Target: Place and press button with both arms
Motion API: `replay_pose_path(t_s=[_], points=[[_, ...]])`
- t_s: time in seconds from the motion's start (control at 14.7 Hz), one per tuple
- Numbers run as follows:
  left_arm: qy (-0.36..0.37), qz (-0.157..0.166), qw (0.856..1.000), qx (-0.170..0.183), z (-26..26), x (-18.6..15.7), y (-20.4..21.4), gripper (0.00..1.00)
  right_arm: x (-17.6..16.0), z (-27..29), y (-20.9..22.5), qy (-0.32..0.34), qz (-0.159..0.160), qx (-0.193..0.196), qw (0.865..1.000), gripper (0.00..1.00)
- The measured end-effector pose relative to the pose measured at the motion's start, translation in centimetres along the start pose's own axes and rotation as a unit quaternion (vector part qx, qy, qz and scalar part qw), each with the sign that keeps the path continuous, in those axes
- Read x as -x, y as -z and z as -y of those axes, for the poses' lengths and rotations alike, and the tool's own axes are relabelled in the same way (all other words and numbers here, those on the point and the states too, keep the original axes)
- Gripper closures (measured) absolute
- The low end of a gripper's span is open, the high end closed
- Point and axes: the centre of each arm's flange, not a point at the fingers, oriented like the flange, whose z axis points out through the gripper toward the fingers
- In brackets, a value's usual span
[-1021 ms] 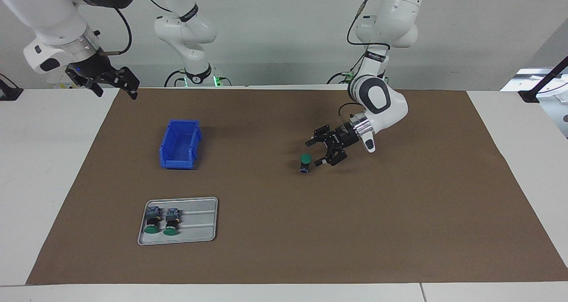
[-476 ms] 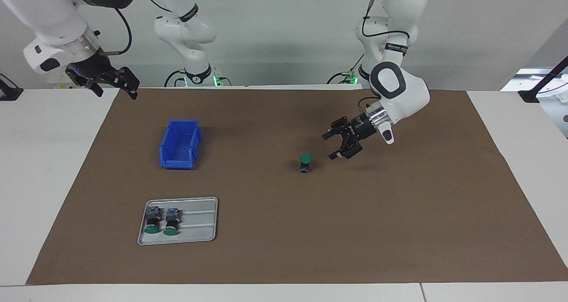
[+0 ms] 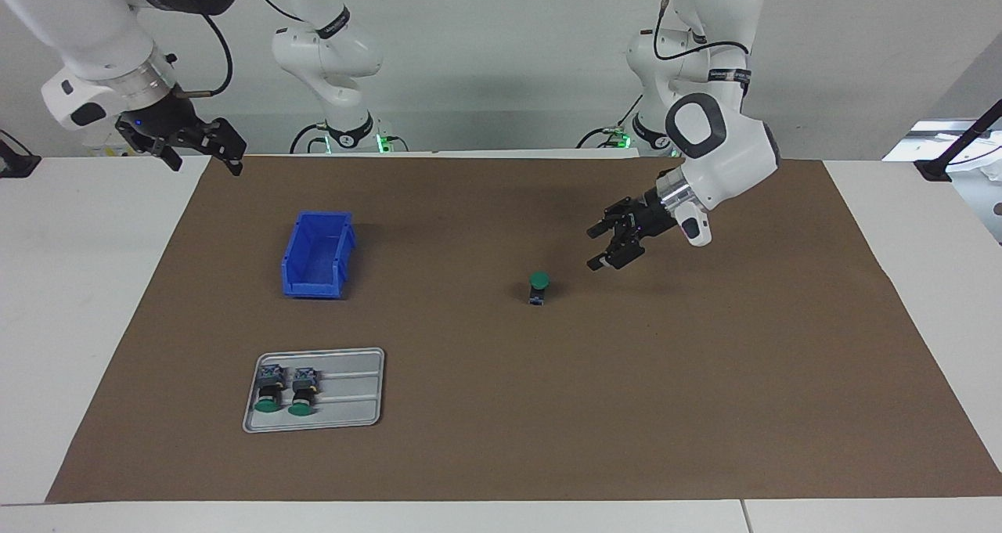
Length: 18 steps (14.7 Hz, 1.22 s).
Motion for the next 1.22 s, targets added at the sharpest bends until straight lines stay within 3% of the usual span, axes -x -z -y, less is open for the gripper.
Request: replay_pose_path(t_s=[0.34,0.68,0.82,0.95,1.16,1.22], points=[[-0.113,-0.079,0.988,-0.066,-1.9,2.0,2.0,0.00,0.0,0.0,0.0,0.000,0.000,0.000,1.000,0.00],[-0.210,-0.152,0.958,-0.120,-2.5,4.2,1.6,0.00,0.0,0.0,0.0,0.000,0.000,0.000,1.000,0.00],[-0.252,-0.182,0.940,-0.140,-2.7,5.3,1.3,0.00,0.0,0.0,0.0,0.000,0.000,0.000,1.000,0.00],[-0.286,-0.195,0.926,-0.151,-2.9,7.4,0.4,0.00,0.0,0.0,0.0,0.000,0.000,0.000,1.000,0.00],[-0.310,-0.195,0.917,-0.158,-3.5,9.2,-0.1,0.02,0.0,0.0,0.0,0.000,0.000,0.000,1.000,0.00],[-0.314,-0.191,0.914,-0.168,-4.1,9.4,0.1,0.08,0.0,0.0,0.0,0.000,0.000,0.000,1.000,0.00]])
